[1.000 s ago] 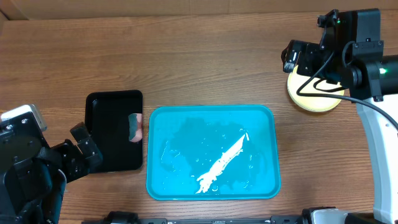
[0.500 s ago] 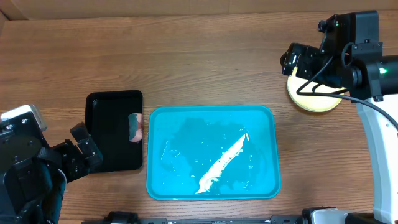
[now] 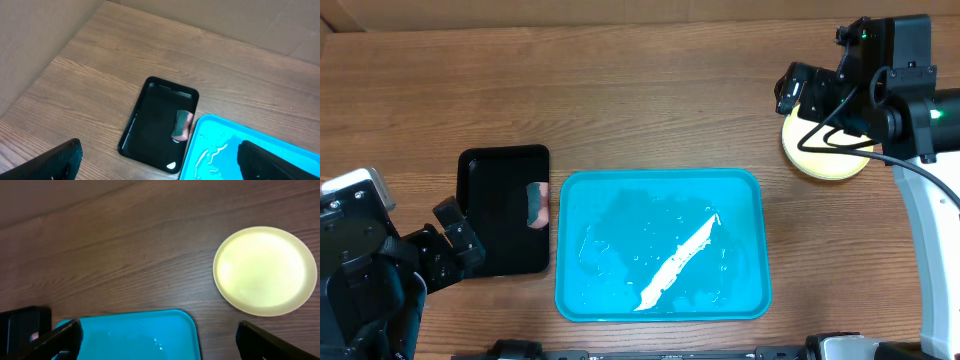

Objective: Clean dirty plates on tray and stack at the side

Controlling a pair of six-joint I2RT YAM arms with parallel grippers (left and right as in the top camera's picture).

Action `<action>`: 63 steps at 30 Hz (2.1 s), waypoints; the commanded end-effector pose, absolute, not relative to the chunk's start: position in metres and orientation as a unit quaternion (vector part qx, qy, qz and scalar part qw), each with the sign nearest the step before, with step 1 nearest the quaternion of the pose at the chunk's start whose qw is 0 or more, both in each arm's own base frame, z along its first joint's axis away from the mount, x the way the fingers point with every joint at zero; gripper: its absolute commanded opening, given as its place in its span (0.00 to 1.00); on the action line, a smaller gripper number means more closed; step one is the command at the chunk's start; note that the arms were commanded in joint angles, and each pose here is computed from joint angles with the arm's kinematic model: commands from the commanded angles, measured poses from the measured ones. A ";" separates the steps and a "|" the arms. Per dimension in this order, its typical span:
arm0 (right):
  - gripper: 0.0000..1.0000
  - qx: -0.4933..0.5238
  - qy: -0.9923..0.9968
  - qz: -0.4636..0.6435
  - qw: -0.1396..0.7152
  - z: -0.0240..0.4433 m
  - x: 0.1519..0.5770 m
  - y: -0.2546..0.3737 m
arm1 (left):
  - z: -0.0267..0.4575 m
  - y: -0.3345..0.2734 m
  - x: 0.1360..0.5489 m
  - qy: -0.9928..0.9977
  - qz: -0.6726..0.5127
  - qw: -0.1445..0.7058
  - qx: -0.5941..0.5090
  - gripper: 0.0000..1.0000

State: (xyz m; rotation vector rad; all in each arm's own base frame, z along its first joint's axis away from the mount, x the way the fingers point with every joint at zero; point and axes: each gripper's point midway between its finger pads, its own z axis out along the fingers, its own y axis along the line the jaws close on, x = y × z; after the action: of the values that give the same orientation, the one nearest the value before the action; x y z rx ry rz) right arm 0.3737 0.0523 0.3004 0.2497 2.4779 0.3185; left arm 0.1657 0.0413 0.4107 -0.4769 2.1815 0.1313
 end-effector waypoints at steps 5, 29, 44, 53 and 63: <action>1.00 0.091 0.909 0.123 0.387 0.343 0.365 0.048 | 0.411 0.044 0.165 0.874 0.055 0.439 -0.201 1.00; 1.00 0.089 0.755 0.143 0.634 0.329 0.246 0.024 | 0.411 0.043 0.165 0.874 0.055 0.439 -0.201 0.99; 1.00 0.084 0.641 0.184 0.740 0.296 0.220 0.024 | 0.411 0.043 0.165 0.874 0.055 0.439 -0.201 0.99; 1.00 0.083 0.617 0.193 0.758 0.275 0.223 0.024 | 0.411 0.043 0.165 0.874 0.055 0.439 -0.201 1.00; 1.00 0.075 0.569 0.201 0.794 0.269 0.228 0.025 | 0.411 0.044 0.165 0.874 0.055 0.439 -0.201 0.99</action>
State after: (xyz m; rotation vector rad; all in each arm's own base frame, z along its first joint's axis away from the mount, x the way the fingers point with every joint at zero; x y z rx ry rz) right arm 0.2272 0.0233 0.2752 0.1670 1.2369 0.4215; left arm 0.1658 0.0413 0.4101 -0.4769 2.1833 0.1320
